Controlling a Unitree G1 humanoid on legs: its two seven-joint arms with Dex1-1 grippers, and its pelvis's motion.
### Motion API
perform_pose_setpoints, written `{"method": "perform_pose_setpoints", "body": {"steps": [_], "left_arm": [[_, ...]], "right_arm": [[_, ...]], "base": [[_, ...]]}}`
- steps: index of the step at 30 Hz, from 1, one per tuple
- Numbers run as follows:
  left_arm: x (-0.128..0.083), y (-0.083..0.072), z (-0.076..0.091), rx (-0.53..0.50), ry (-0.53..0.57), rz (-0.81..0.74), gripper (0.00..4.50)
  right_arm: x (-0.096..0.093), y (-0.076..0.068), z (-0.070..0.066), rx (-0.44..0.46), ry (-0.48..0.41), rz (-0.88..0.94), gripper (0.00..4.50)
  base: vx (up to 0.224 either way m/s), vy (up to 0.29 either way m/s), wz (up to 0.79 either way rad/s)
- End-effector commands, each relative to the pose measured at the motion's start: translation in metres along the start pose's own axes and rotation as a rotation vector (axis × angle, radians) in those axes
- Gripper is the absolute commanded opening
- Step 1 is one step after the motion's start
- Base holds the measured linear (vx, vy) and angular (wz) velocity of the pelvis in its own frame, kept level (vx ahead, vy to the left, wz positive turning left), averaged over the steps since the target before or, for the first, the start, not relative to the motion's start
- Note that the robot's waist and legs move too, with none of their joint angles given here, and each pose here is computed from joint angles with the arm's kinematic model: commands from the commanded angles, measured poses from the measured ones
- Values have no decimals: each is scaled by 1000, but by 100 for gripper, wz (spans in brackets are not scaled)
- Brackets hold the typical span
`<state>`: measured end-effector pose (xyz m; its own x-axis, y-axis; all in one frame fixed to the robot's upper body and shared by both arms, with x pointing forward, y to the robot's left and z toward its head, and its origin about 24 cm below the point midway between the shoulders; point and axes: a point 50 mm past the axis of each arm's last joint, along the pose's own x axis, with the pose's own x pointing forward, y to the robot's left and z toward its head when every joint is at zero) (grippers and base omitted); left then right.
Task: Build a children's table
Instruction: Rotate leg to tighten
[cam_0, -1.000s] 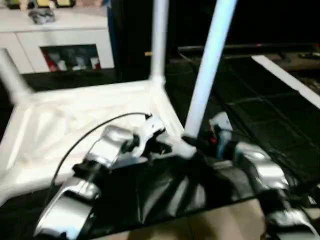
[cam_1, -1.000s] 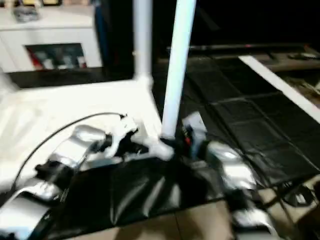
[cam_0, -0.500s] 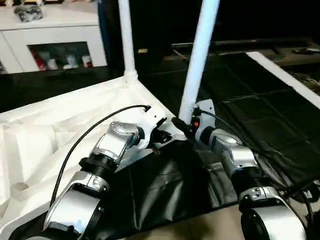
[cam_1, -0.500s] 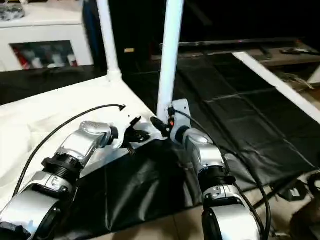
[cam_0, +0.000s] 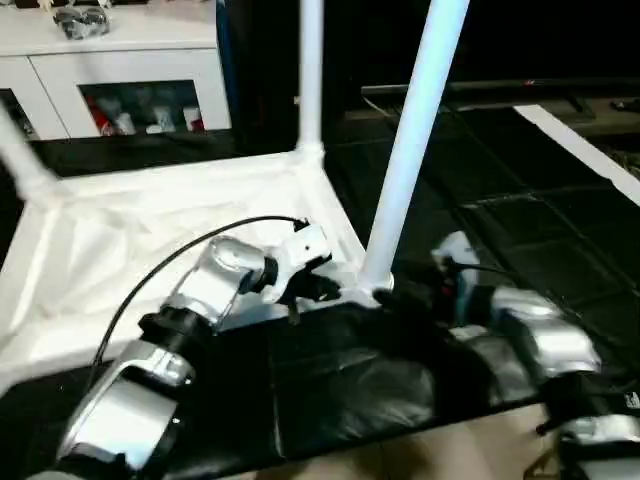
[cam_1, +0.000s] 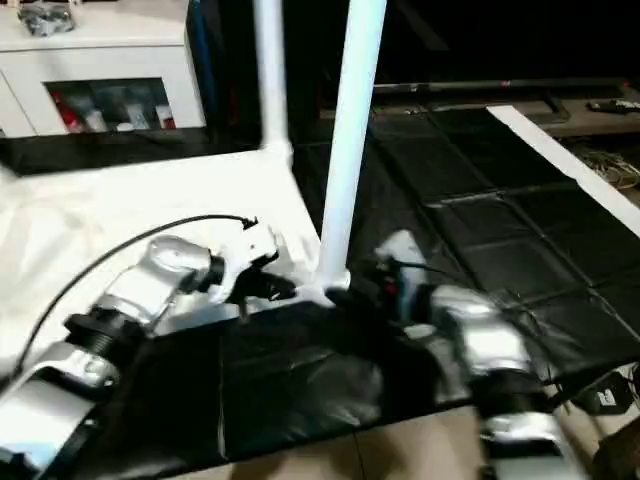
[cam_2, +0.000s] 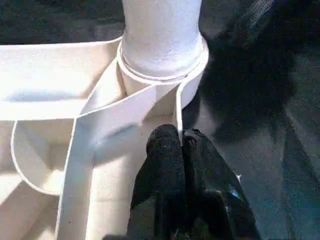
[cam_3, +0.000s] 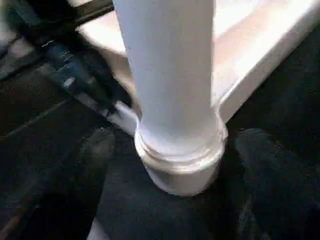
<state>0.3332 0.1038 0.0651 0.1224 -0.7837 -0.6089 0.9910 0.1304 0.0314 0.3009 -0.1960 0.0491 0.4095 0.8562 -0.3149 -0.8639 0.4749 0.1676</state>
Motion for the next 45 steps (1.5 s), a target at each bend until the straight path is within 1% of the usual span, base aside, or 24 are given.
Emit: {"method": "perform_pose_setpoints", "body": {"steps": [1, 2, 7, 10, 12, 13, 14, 15, 18, 19, 20, 23, 24, 26, 29, 31, 33, 34, 35, 37, 41, 45], "left_arm": [[4, -10, -9, 36, 54, -104, 0], [-1, -11, -11, 60, 79, -146, 0], [-6, -13, -13, 100, 96, -210, 0], [-9, -17, -11, 136, 103, -281, 0], [-8, -20, -9, 157, 103, -321, 0], [-8, -21, -9, 159, 103, -326, 0], [-7, -22, -9, 166, 103, -339, 0], [-7, -23, -8, 169, 102, -346, 0], [-4, -25, -6, 176, 96, -358, 0], [-4, -25, -6, 177, 95, -359, 0], [-4, -25, -6, 179, 94, -362, 0], [-3, -26, -5, 187, 91, -367, 0], [-3, -26, -5, 187, 91, -367, 0], [-2, -26, -4, 189, 90, -365, 0], [-2, -26, -4, 189, 90, -362, 0], [-2, -26, -5, 188, 89, -357, 0], [-2, -26, -5, 188, 87, -353, 0], [-2, -25, -5, 187, 86, -351, 0], [-2, -25, -5, 187, 85, -350, 0], [-2, -25, -5, 186, 84, -345, 0], [-2, -23, -4, 183, 81, -335, 0], [-1, -22, -3, 173, 72, -319, 0]], "right_arm": [[-8, 3, 6, -34, 5, 61, 444], [-15, 4, 7, -74, 44, 96, 444], [-19, 8, 9, -110, 76, 177, 444], [-11, 13, 16, -147, 71, 235, 444], [-1, 15, 19, -158, 58, 267, 444], [0, 16, 20, -159, 56, 271, 444], [5, 17, 21, -158, 51, 292, 416], [7, 18, 21, -158, 49, 306, 407], [17, 23, 21, -152, 48, 358, 402], [18, 24, 21, -153, 49, 363, 373], [21, 26, 21, -156, 51, 381, 373], [33, 31, 19, -159, 60, 427, 352], [33, 31, 19, -159, 60, 427, 352], [35, 31, 20, -154, 59, 433, 323], [35, 31, 20, -151, 60, 438, 317], [35, 30, 21, -149, 56, 440, 285], [35, 30, 20, -142, 54, 448, 268], [35, 31, 20, -140, 55, 454, 268], [35, 31, 20, -139, 56, 457, 241], [35, 31, 19, -138, 58, 459, 234], [35, 30, 18, -131, 61, 461, 206], [38, 32, 16, -119, 54, 465, 202]], "base": [[0, 0, 0], [0, 0, 0], [0, 0, 0], [0, 0, 0], [0, 0, 0], [0, 0, 0], [0, 0, 0], [0, 0, 0], [0, 0, 0], [0, 0, 0], [0, 0, 0], [0, 0, 0], [0, 0, 0], [0, 0, 0], [0, 0, 0], [0, 0, 0], [0, 0, 0], [0, 0, 0], [0, 0, 0], [0, 0, 0], [0, 0, 0], [0, 0, 0]]}}
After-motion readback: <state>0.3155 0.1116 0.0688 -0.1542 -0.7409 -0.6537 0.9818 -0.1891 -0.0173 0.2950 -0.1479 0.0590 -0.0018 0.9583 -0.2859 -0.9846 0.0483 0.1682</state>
